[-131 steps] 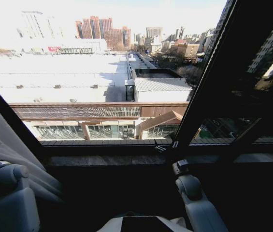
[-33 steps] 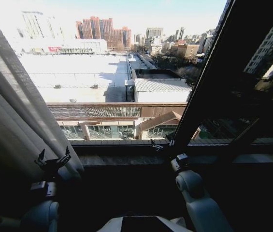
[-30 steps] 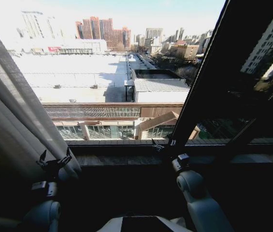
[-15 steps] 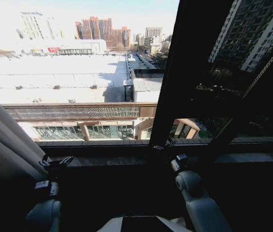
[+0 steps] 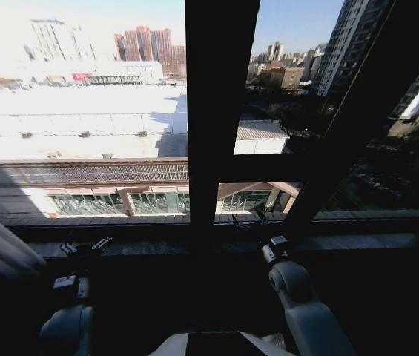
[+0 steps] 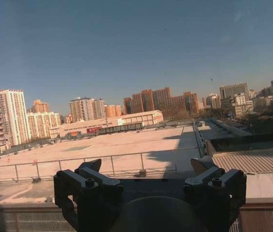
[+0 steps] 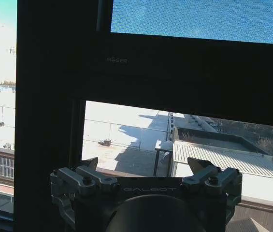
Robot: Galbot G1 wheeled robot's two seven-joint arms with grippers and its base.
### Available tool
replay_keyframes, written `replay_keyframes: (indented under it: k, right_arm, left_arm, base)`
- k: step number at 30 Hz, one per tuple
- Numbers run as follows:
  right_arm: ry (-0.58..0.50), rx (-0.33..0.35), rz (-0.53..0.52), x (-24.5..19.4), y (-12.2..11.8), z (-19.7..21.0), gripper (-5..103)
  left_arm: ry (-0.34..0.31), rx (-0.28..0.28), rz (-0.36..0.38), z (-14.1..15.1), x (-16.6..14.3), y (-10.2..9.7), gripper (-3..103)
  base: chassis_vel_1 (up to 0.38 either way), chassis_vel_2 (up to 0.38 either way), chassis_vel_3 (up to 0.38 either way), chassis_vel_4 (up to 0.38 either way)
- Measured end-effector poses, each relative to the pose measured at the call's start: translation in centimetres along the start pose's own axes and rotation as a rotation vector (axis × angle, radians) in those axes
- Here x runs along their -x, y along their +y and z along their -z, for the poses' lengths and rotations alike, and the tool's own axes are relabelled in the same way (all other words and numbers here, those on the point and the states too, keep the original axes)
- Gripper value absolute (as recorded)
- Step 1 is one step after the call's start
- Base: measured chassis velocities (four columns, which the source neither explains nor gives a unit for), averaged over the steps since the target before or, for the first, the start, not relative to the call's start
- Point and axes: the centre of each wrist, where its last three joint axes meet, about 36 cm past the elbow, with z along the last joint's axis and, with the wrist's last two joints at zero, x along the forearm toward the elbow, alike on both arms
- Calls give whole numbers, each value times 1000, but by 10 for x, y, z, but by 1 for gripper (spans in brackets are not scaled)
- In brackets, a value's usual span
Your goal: Open the curtains by pulling them apart, changing their state from closed to fully open.
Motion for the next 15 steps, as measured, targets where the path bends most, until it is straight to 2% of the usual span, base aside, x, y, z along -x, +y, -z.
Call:
replay_keyframes:
  k: [7, 11, 15]
  right_arm:
    - [2, 2, 0, 0, 2, -1, 100]
    - [1, 3, 3, 1, 4, -1, 100]
    - [3, 3, 8, 2, 5, -2, 100]
  left_arm:
    - [0, 10, -4, -6, 1, 2, 100]
    - [1, 12, -3, -10, 1, 3, 100]
    - [2, 13, -3, -14, 0, 3, 100]
  base:
    - [-273, -385, 277, 381]
    - [-119, -337, 75, 345]
    - [30, -280, -32, 305]
